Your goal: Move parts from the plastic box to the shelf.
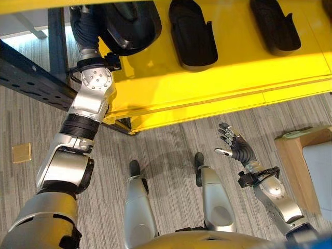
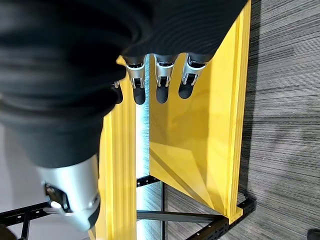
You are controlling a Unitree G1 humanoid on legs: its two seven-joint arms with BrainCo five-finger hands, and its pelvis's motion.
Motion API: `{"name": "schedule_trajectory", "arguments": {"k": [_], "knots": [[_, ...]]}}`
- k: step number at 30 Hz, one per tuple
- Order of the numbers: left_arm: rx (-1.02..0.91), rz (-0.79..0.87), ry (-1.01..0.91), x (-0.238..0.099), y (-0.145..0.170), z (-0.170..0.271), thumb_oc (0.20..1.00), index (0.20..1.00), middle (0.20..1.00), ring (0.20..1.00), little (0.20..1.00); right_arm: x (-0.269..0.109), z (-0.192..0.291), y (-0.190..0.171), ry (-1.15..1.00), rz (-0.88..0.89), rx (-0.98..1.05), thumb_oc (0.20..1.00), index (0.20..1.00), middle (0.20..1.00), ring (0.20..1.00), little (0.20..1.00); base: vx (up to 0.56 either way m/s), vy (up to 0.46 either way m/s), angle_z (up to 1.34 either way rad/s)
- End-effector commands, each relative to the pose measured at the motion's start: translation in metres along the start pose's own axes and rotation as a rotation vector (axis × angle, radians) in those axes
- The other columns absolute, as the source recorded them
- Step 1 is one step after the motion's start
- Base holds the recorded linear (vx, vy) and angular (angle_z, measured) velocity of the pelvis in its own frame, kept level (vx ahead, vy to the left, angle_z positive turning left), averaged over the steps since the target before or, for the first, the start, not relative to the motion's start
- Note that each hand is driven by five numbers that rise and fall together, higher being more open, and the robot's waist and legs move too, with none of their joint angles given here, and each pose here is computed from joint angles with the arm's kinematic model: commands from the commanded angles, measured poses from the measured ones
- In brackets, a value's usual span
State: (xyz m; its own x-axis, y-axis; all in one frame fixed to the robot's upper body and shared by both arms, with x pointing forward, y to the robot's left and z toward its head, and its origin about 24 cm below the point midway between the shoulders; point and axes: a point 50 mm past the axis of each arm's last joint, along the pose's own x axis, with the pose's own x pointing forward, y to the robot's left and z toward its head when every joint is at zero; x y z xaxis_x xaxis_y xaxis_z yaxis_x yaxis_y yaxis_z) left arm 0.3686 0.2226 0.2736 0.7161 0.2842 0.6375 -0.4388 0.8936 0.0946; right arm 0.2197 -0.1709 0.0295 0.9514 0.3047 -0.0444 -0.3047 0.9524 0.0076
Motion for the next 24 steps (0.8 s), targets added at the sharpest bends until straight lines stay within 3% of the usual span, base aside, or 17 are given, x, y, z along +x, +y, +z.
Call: {"name": "schedule_trajectory", "arguments": {"k": [1, 5, 16, 24], "knots": [[0.111, 0.014, -0.074, 0.024, 0.03, 0.017, 0.2, 0.2, 0.2, 0.2, 0.2, -0.011, 0.006, -0.007, -0.035, -0.003, 0.017, 1.0, 1.0, 1.0, 1.0, 1.0, 0.0, 0.0, 0.0], [0.188, -0.001, -0.021, 0.028, 0.037, 0.008, 0.2, 0.2, 0.2, 0.2, 0.2, -0.015, 0.002, -0.006, -0.011, 0.019, 0.03, 1.0, 1.0, 1.0, 1.0, 1.0, -0.01, 0.003, 0.02], [0.071, 0.038, 0.179, 0.021, 0.037, -0.026, 0.2, 0.2, 0.2, 0.2, 0.2, -0.014, -0.001, -0.004, 0.015, 0.038, 0.036, 1.0, 1.0, 1.0, 1.0, 1.0, 0.0, 0.0, 0.01], [0.061, 0.112, 0.299, 0.019, 0.057, -0.047, 0.2, 0.2, 0.2, 0.2, 0.2, -0.012, -0.001, -0.002, 0.025, 0.045, 0.04, 1.0, 1.0, 1.0, 1.0, 1.0, 0.0, 0.0, 0.0]]}}
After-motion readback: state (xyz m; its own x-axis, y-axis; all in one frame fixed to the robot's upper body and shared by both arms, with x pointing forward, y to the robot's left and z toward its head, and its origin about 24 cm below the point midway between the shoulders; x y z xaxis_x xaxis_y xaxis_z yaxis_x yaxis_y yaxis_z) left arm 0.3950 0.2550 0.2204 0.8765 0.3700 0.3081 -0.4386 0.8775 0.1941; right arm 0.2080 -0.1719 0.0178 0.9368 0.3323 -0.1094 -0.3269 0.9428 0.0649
